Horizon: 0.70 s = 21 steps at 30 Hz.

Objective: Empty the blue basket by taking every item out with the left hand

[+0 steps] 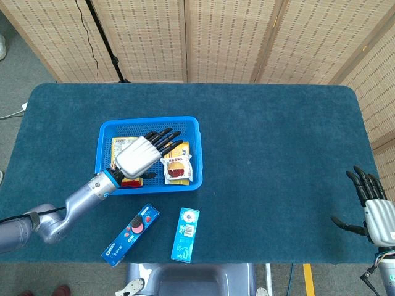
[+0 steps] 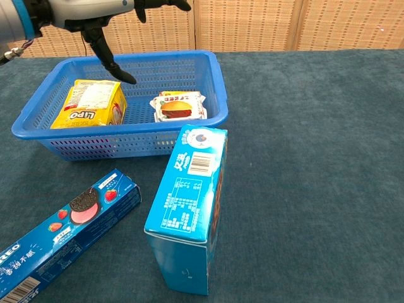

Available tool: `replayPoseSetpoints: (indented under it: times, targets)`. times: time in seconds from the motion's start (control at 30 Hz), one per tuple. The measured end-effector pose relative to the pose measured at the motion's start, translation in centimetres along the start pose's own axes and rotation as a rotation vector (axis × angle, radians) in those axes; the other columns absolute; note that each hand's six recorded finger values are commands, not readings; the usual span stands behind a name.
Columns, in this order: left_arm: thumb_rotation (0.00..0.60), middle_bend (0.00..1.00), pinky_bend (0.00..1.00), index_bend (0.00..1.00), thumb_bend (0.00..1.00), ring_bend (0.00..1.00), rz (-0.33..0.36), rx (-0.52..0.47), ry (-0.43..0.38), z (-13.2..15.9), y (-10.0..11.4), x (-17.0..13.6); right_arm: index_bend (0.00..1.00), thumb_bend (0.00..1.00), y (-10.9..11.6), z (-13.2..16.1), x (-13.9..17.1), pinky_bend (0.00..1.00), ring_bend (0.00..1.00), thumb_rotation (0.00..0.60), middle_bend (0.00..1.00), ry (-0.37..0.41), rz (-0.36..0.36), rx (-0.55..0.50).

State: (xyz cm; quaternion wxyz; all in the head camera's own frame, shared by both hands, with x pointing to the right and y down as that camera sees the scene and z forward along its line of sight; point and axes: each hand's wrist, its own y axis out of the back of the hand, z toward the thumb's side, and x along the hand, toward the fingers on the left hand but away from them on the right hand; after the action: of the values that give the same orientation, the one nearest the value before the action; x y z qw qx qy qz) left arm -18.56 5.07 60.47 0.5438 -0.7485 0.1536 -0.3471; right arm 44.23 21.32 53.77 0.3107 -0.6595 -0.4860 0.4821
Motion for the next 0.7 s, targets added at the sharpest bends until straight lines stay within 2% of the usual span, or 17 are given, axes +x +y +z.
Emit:
replayPoseSetpoints:
  times: [0.13,0.3,0.53,0.7]
  targets:
    - [0.558,0.00,0.25,0.00,0.00,0.00,-0.030,-0.040,0.023,0.4,-0.2,1.7,0.00,0.00,0.0,-0.3,-0.1,0.00,0.00,0.600,0.00,-0.009,0.000,0.000]
    - [0.558,0.00,0.25,0.00,0.00,0.00,-0.076,-0.100,0.036,0.8,-1.1,2.5,0.00,0.00,0.1,-0.5,-0.2,0.00,0.00,0.600,0.00,-0.017,-0.001,-0.002]
    - [0.552,0.00,0.25,0.00,0.00,0.00,-0.183,-0.223,0.099,0.6,-3.5,2.7,0.00,0.00,-0.1,-0.5,-0.3,0.00,0.00,0.600,0.00,-0.014,0.005,-0.003]
    - [0.545,0.00,0.25,0.00,0.00,0.00,-0.223,-0.324,0.129,1.6,-5.0,3.4,0.00,0.00,-0.2,-0.4,-0.3,0.00,0.00,0.600,0.00,-0.012,0.011,-0.007]
